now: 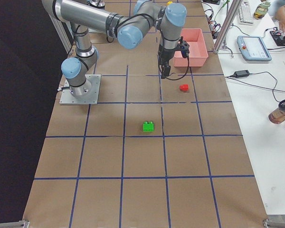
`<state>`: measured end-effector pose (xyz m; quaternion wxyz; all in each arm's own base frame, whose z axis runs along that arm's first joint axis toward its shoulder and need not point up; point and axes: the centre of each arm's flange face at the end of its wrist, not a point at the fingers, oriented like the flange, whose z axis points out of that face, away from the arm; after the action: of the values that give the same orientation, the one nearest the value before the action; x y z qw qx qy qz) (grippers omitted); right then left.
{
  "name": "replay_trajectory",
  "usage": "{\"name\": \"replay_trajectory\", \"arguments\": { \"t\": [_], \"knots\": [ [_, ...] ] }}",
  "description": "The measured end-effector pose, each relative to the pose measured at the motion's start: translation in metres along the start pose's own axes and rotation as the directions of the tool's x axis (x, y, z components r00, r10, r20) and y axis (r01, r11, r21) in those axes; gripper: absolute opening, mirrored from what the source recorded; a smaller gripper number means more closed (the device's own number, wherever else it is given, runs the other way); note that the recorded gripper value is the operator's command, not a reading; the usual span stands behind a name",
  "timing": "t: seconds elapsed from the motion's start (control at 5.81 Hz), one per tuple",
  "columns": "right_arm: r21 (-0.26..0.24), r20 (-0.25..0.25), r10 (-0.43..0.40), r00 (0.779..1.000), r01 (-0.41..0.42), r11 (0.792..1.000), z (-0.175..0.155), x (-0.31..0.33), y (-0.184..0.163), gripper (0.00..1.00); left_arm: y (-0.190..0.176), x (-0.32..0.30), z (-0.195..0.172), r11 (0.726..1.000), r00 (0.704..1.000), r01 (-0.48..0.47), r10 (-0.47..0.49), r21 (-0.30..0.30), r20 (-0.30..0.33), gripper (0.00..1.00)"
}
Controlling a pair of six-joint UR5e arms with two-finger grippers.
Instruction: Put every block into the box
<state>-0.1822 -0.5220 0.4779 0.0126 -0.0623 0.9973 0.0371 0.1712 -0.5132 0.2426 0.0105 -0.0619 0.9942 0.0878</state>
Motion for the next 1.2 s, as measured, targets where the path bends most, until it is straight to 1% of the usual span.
{"name": "replay_trajectory", "arguments": {
  "t": [0.17, 0.34, 0.52, 0.69, 0.86, 1.03, 1.2],
  "knots": [
    [0.000, 0.009, -0.020, 1.000, 0.020, 1.000, 0.025, 0.047, 0.020, 1.00, 0.005, -0.001, 0.024, 1.000, 1.000, -0.011, 0.011, 0.018, 0.018, 0.96],
    [0.019, -0.010, -0.048, 0.999, 0.048, 0.999, 0.063, 0.077, 0.035, 1.00, 0.011, -0.003, 0.040, 0.999, 0.998, -0.033, 0.032, 0.007, 0.058, 0.95],
    [0.042, -0.042, -0.074, 0.996, 0.076, 0.996, 0.105, 0.090, 0.047, 1.00, 0.013, -0.007, 0.051, 0.999, 0.994, -0.049, 0.051, -0.022, 0.093, 0.95],
    [0.061, -0.070, -0.072, 0.995, 0.076, 0.995, 0.147, 0.097, 0.055, 1.00, 0.011, -0.009, 0.061, 0.998, 0.993, -0.054, 0.058, -0.037, 0.103, 0.95],
    [0.071, -0.080, -0.046, 0.996, 0.052, 0.996, 0.185, 0.107, 0.055, 1.00, 0.010, -0.011, 0.067, 0.998, 0.993, -0.054, 0.058, -0.042, 0.105, 0.92],
    [0.071, -0.072, 0.004, 0.997, 0.001, 0.998, 0.222, 0.117, 0.049, 1.00, 0.012, -0.015, 0.073, 0.998, 0.994, -0.047, 0.052, -0.050, 0.100, 0.91],
    [0.061, -0.051, 0.062, 0.997, -0.059, 0.996, 0.252, 0.124, 0.042, 1.00, 0.014, -0.021, 0.079, 0.997, 0.995, -0.036, 0.042, -0.063, 0.093, 0.75]
  ]
}}
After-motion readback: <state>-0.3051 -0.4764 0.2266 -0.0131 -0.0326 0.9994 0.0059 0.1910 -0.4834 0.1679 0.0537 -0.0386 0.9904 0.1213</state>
